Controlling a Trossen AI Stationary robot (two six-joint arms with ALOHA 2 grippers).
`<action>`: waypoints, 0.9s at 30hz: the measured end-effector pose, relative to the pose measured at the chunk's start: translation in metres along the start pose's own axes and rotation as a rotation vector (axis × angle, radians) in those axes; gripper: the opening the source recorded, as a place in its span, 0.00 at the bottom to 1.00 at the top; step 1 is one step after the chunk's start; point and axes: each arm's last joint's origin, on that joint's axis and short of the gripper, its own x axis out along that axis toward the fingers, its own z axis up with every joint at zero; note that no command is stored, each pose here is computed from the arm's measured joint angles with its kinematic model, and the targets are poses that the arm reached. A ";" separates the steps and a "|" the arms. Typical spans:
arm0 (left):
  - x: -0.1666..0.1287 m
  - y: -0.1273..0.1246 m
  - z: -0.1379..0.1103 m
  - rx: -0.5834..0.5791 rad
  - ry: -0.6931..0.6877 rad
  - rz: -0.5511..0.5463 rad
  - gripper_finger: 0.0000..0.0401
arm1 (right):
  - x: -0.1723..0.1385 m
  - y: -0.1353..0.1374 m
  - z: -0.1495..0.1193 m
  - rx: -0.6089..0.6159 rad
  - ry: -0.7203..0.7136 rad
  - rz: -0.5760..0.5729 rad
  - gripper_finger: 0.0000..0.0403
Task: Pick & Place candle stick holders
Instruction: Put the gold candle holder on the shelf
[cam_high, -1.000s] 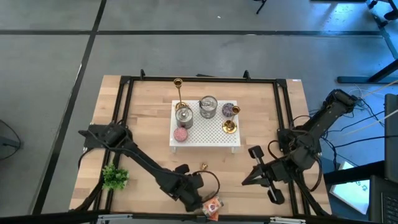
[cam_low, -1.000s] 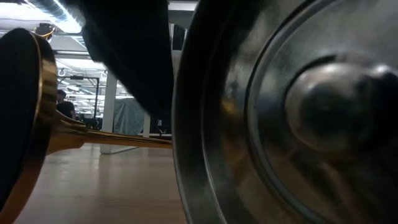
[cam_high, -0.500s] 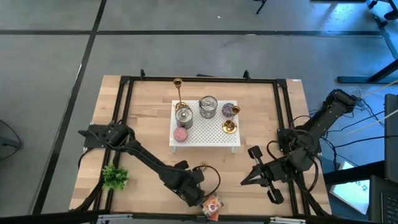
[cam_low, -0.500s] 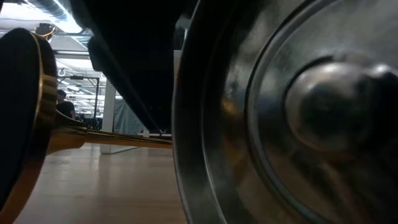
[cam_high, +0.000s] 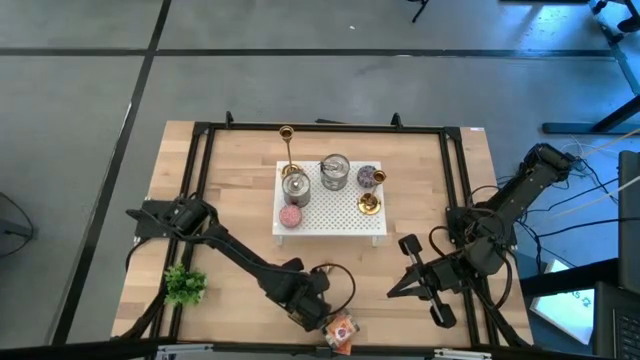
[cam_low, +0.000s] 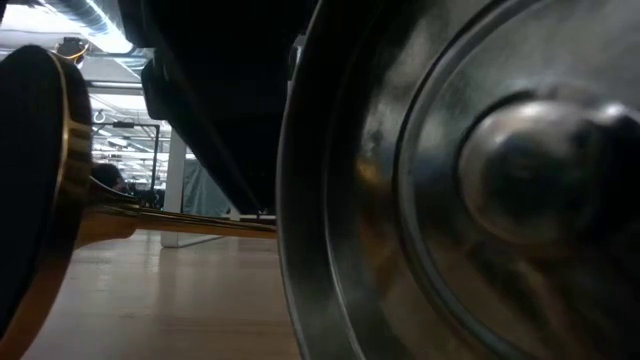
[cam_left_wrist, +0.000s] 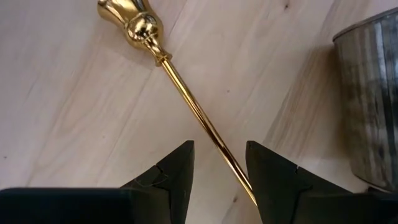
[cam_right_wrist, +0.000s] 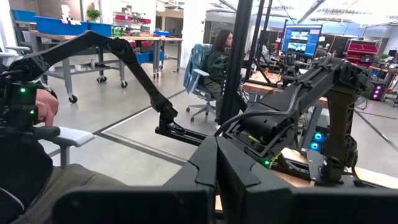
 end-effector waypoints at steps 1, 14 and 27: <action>0.000 0.000 0.000 -0.002 0.002 -0.002 0.35 | 0.000 0.000 0.000 0.000 0.000 0.000 0.01; 0.009 -0.001 -0.002 -0.024 0.031 0.002 0.35 | 0.000 0.000 0.000 0.000 -0.001 0.002 0.01; 0.031 -0.002 -0.010 0.016 0.156 -0.013 0.33 | 0.000 0.000 0.000 0.000 -0.001 0.003 0.01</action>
